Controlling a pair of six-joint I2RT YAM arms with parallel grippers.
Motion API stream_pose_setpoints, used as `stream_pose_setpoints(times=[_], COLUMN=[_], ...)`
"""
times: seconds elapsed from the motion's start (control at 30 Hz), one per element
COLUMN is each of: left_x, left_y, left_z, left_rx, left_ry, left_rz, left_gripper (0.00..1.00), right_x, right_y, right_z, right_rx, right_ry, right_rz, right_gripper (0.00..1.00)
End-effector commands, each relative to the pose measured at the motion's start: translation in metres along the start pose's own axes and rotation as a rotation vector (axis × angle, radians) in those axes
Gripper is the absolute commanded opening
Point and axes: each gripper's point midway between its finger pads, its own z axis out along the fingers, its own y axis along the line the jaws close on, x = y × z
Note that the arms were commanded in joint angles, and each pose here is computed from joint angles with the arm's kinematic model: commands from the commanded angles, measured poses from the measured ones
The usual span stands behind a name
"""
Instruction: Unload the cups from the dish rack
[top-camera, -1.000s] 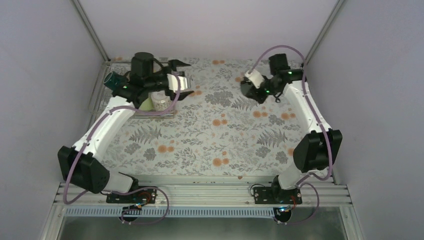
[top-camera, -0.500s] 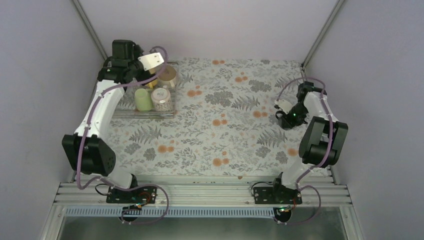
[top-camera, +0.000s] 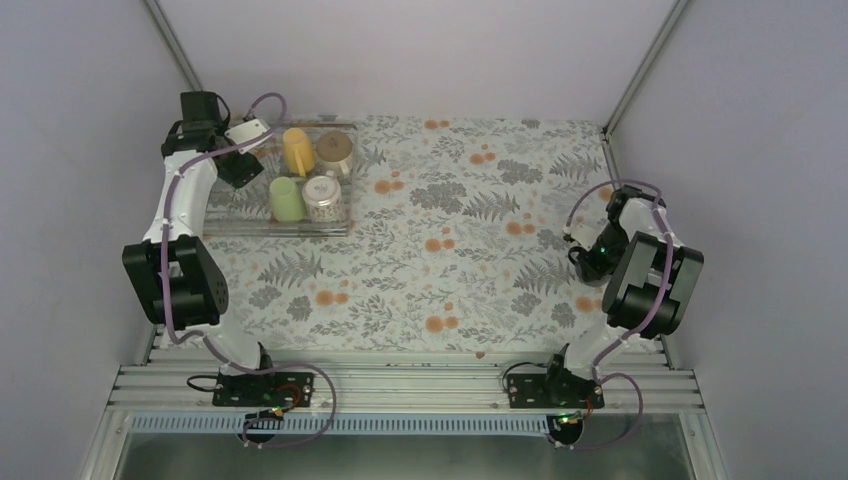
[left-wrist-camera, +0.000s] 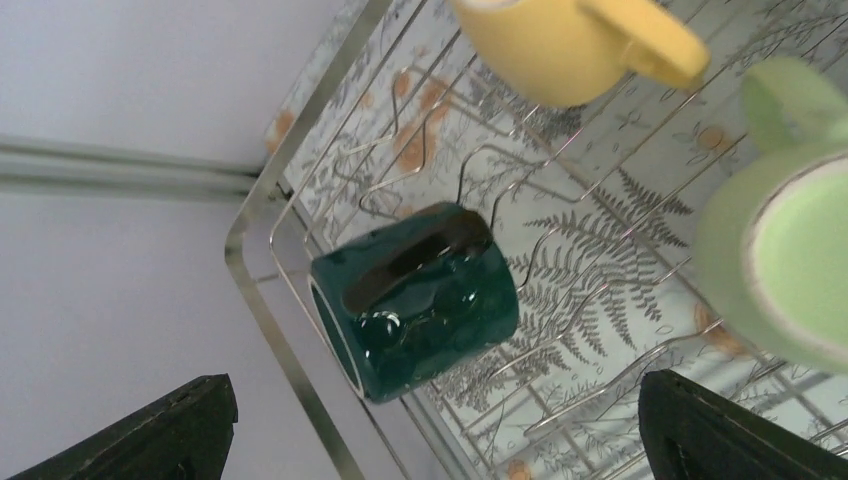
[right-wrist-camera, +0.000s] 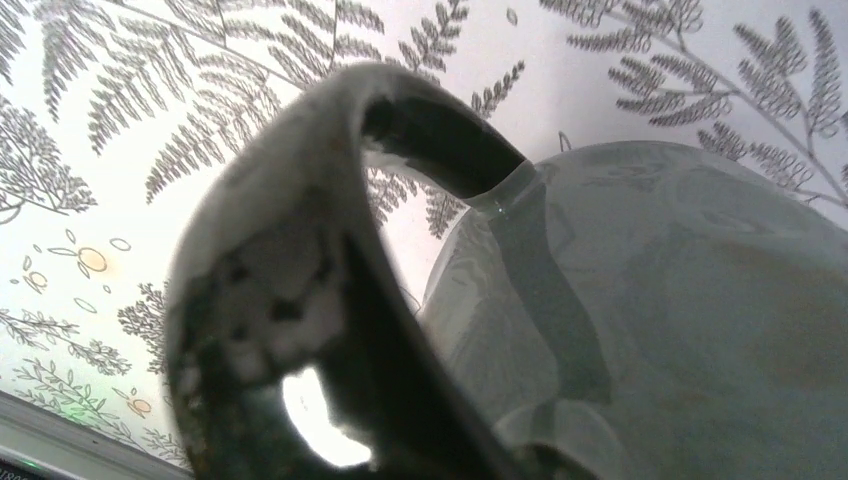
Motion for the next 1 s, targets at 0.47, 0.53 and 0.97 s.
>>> stream_pose_setpoints(times=[0.47, 0.53, 0.97], left_x=[0.036, 0.04, 0.042], left_y=[0.065, 0.068, 0.075], left_z=[-0.013, -0.014, 0.006], left_rx=[-0.094, -0.106, -0.083], left_ry=[0.115, 0.132, 0.138], left_rz=[-0.028, -0.001, 0.276], left_gripper=[1.0, 1.0, 1.0], right_x=[0.0, -0.003, -0.074], right_y=[-0.034, -0.034, 0.02], right_z=[-0.018, -0.036, -0.167], right_rx=[0.12, 0.148, 0.153], right_ry=[-0.075, -0.111, -0.489], right_rz=[0.016, 0.013, -0.176], right_gripper=[0.43, 0.45, 0.57])
